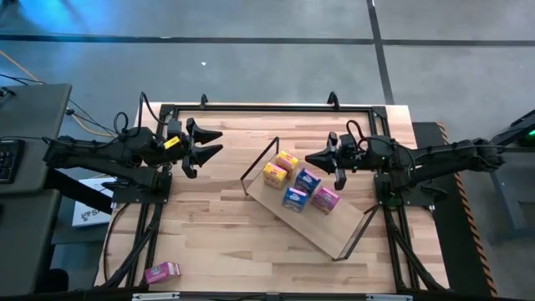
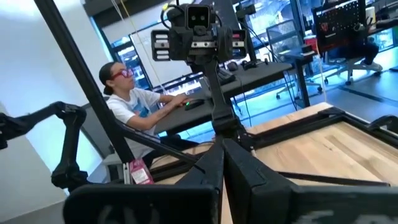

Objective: Stack cereal on shelf
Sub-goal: Put the bottom left purple cereal box on the shelf

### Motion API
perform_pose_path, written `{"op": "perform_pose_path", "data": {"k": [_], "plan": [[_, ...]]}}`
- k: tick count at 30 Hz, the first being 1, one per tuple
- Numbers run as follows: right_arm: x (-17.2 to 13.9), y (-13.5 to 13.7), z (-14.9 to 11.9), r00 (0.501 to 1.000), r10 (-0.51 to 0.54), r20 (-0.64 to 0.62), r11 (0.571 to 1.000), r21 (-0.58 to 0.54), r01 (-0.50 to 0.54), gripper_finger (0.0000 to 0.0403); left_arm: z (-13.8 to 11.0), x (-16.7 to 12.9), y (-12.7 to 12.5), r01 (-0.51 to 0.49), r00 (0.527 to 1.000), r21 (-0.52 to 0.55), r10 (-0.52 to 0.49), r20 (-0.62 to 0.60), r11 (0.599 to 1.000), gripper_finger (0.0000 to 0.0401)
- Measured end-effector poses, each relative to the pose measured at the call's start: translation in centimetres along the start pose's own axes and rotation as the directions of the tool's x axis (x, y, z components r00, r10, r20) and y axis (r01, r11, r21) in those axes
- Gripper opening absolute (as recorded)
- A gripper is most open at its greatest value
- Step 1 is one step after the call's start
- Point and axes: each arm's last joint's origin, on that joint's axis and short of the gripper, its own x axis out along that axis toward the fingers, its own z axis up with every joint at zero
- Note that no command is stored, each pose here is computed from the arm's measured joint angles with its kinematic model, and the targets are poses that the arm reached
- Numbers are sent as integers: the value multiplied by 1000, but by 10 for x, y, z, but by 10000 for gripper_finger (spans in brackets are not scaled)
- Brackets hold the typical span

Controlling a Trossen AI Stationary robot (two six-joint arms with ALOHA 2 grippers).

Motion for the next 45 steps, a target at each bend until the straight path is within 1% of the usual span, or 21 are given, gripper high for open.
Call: {"op": "perform_pose_path", "data": {"k": [5,8,9,11,13,14,16,18,20,23,25,28,29,31,33,35,39,45], "plan": [[0,0,2,1000,-1,25,1000,25,1,1,0,0,0,0,1000,-7,0,-1,1000,220],[0,0,3,999,-15,35,999,45,14,0,2,2,-4,9,999,-7,-9,-50,1000,220],[0,0,3,999,-26,38,998,50,24,1,3,3,-7,19,996,2,-19,-87,1000,220],[0,-1,3,998,-42,44,998,55,40,0,2,4,-13,44,979,5,-42,-200,999,220],[0,-1,3,997,-57,49,997,55,54,0,5,4,-21,76,943,-19,-78,-323,997,221],[0,-1,3,996,-67,52,996,56,64,0,6,3,-26,91,915,-40,-99,-390,995,221],[0,-2,3,995,-81,57,995,56,78,0,4,-1,-36,109,828,-95,-143,-542,989,221],[0,-2,3,994,-95,61,994,50,92,0,-1,-3,-48,119,725,-158,-195,-661,980,221],[0,-3,3,992,-108,62,993,49,105,0,-9,-7,-62,109,606,-223,-243,-757,969,221],[0,-3,3,991,-118,65,992,49,114,0,-26,-17,-86,61,430,-324,-318,-845,944,221],[0,-3,3,991,-120,60,992,43,117,0,-41,-26,-103,14,323,-348,-334,-885,937,221],[0,-3,2,991,-124,55,992,38,122,0,-60,-47,-129,-39,187,-349,-336,-923,936,221],[0,-4,2,991,-127,49,991,37,125,0,-66,-54,-138,-54,160,-347,-335,-929,936,221],[0,-4,0,991,-132,35,991,34,130,0,-78,-67,-155,-85,133,-340,-328,-935,936,221],[0,-4,-1,991,-135,25,991,20,134,0,-87,-79,-170,-100,143,-339,-323,-935,936,221],[0,-5,-2,990,-139,13,990,17,139,0,-98,-92,-179,-115,141,-306,-289,-947,945,221],[0,-5,-3,990,-143,0,990,15,143,0,-115,-111,-189,-106,136,-231,-217,-967,967,221],[0,-6,-5,988,-150,-21,988,15,151,0,-133,-131,-193,-80,71,-122,-117,-991,989,221]]}}
